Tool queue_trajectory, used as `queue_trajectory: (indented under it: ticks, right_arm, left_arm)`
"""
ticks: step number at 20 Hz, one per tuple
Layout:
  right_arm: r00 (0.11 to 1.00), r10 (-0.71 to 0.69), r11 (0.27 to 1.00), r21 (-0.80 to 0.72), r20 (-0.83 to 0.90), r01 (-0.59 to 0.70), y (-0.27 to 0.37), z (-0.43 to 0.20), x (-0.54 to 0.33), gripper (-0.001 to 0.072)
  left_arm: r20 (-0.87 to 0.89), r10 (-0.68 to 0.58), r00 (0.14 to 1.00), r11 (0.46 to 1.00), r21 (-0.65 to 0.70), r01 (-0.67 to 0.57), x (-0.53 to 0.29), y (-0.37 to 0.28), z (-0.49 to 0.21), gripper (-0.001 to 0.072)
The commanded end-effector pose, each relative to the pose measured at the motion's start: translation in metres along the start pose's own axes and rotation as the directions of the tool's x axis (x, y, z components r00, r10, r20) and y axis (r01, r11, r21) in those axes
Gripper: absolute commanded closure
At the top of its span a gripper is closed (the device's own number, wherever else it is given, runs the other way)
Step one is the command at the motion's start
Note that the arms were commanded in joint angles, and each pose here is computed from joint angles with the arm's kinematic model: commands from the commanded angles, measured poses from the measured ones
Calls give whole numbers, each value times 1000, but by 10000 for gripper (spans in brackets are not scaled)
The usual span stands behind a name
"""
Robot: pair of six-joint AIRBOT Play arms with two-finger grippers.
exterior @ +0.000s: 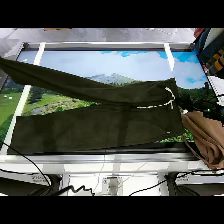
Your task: Fold the clothes and pants, and hang the long-sleeved shirts on hangers.
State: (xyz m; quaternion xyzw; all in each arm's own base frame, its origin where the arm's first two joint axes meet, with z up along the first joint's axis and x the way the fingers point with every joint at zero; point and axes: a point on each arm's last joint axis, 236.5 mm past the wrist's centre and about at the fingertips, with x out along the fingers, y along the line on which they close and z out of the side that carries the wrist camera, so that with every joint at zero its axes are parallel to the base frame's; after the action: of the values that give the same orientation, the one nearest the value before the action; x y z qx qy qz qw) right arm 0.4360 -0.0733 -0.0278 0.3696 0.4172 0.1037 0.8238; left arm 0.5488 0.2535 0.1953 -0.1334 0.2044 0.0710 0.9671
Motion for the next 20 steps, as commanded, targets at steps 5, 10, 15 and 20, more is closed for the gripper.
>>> queue_trajectory:
  ticks: [5,10,15,20]
  right_arm:
    - [1000,8,1000,-20,-12,-8,2,-3,0,681]
    - [999,-33,999,-41,-8,32,-7,-2,-1,681]
    - [998,-62,997,-53,-4,62,-14,-1,-1,681]
    - [998,-64,997,-52,-1,64,-15,0,-1,681]
  left_arm:
    - [-299,112,948,992,-27,-125,-44,21,-55,693]
    - [-359,199,912,979,26,-203,1,17,-88,691]
    - [-465,141,874,989,31,-143,69,-7,-159,688]
    - [-229,135,964,990,70,-122,117,-33,-122,687]
